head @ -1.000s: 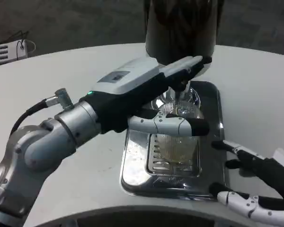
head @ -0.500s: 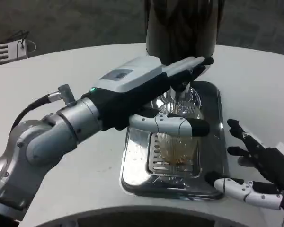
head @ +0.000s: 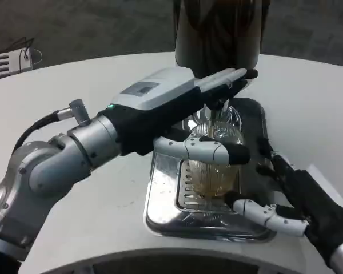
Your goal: Grasp the cup under the faucet to collect the drink, then remove the cup.
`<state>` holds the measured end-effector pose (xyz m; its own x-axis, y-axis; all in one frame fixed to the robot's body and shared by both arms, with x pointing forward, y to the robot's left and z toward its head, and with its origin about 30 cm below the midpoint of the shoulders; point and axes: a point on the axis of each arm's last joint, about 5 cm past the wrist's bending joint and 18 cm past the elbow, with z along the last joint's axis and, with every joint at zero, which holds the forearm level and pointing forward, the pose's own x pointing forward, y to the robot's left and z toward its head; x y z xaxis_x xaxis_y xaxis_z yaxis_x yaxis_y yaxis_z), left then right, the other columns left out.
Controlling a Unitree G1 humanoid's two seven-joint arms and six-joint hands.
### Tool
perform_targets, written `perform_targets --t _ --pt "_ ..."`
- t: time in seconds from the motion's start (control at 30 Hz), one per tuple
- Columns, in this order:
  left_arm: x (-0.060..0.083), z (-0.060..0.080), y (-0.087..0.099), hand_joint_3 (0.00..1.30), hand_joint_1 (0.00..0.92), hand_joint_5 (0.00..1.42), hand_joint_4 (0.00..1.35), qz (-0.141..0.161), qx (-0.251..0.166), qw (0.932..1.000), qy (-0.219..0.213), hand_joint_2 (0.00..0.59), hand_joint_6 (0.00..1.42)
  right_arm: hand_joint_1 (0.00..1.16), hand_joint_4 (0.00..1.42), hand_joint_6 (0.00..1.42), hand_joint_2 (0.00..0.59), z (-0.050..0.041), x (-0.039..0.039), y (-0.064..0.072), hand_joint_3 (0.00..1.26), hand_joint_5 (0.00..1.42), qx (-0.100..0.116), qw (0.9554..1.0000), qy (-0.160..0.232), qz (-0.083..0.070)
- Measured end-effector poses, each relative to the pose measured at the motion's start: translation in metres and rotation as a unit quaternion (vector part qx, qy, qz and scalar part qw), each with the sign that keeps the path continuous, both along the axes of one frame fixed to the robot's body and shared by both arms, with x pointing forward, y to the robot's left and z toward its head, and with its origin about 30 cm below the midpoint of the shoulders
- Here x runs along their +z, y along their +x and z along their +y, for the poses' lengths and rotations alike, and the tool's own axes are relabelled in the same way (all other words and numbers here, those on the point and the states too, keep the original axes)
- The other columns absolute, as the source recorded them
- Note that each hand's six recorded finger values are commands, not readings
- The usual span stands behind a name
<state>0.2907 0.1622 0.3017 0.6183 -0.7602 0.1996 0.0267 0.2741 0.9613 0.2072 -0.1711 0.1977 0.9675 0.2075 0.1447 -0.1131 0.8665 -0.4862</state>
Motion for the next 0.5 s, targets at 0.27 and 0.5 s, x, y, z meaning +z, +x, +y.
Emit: perform_targets --t 0.27,0.5 --pt "0.000 0.002 0.001 0.06 0.000 0.11 0.00 0.000 -0.001 1.0000 -0.002 0.074 0.19 0.73 0.00 0.10 0.235 0.0105 -0.0018 0.011 0.00 0.09 -0.005 0.9999 0.009 -0.010" --pt "0.001 0.003 0.001 0.06 0.000 0.11 0.00 -0.002 0.000 1.0000 -0.004 0.074 0.19 0.74 0.00 0.10 0.238 0.0161 -0.0049 0.019 0.00 0.09 -0.015 0.9997 0.014 -0.013"
